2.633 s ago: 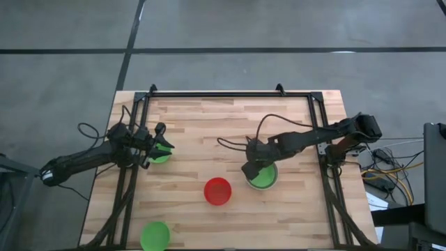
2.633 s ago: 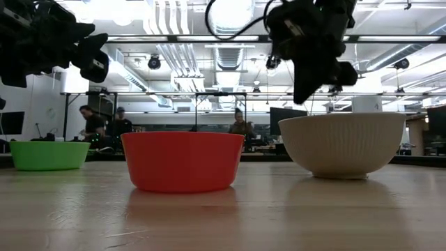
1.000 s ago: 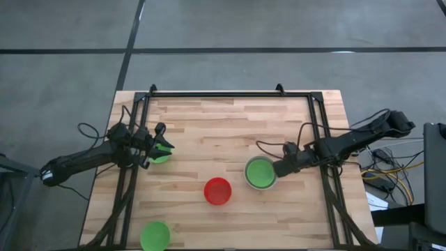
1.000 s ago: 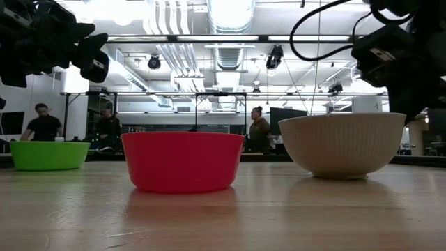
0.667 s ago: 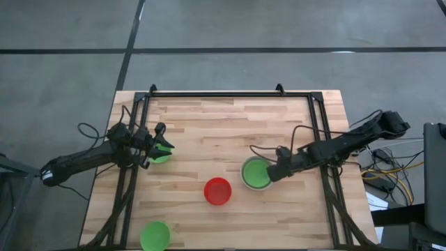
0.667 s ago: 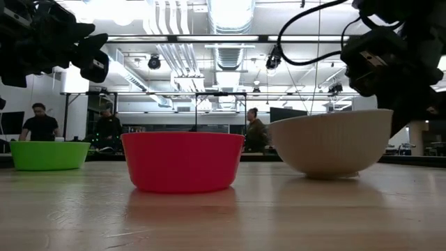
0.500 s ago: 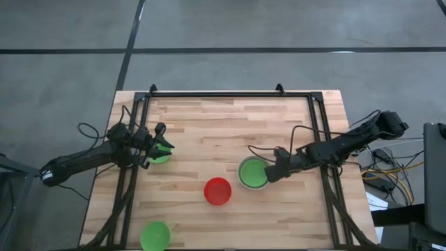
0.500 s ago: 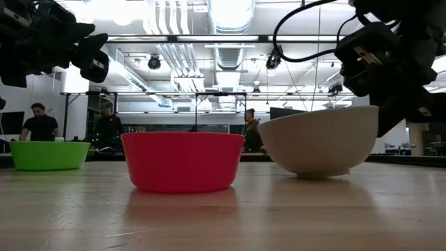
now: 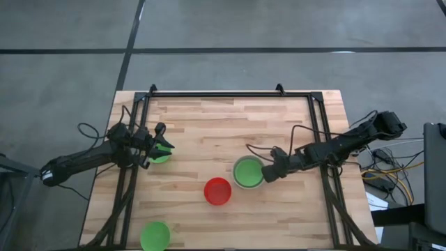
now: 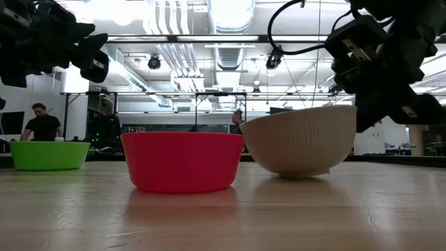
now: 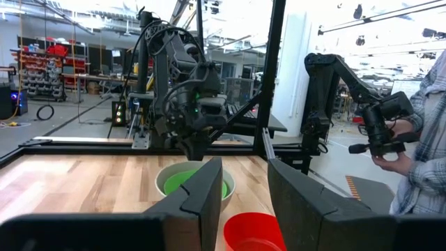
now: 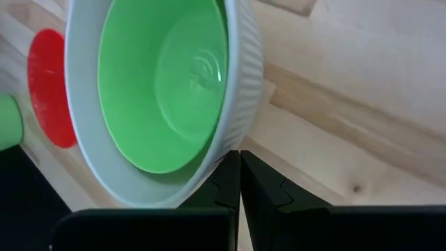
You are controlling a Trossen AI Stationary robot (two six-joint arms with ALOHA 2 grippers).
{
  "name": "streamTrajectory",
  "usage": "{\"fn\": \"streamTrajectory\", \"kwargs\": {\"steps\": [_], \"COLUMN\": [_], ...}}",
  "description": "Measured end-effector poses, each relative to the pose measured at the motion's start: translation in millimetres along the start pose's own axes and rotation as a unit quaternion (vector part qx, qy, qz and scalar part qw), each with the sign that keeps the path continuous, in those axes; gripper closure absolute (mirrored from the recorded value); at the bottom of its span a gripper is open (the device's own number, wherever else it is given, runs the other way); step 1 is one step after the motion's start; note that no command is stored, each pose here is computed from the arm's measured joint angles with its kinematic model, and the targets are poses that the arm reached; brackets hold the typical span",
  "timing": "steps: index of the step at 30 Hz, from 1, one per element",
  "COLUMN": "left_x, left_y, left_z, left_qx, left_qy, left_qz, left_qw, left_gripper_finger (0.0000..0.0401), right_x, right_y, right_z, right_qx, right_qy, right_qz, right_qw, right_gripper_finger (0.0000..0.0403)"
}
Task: Nest bowls inside each other
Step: Move the stacked bowls to the center of the table
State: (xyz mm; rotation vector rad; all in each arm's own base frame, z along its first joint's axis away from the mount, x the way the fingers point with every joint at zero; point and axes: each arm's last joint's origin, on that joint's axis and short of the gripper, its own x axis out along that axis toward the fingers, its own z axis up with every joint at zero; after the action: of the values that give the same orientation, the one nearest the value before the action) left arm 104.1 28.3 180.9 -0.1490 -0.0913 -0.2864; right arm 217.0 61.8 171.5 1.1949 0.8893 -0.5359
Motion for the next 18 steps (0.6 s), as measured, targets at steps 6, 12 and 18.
{"fn": "streamTrajectory", "kwargs": {"steps": [6,12,18], "left_x": [0,0,0], "left_y": [0,0,0], "left_z": [0,0,0], "left_qx": [0.000,0.000,0.000], "left_qy": [0.000,0.000,0.000], "left_qz": [0.000,0.001,0.000], "left_qw": [1.000,1.000,1.000], "left_gripper_finger": [0.0279,0.0279,0.0279], "right_x": [0,3,25], "right_y": [3,3,4], "right_z": [3,6,4], "right_qx": [-0.001,-0.003,-0.005], "right_qy": [-0.009,-0.013,0.021], "right_qz": [0.013,0.018,0.014], "right_qw": [1.000,1.000,1.000], "right_gripper_finger": [0.0394,0.0394,0.0394]}}
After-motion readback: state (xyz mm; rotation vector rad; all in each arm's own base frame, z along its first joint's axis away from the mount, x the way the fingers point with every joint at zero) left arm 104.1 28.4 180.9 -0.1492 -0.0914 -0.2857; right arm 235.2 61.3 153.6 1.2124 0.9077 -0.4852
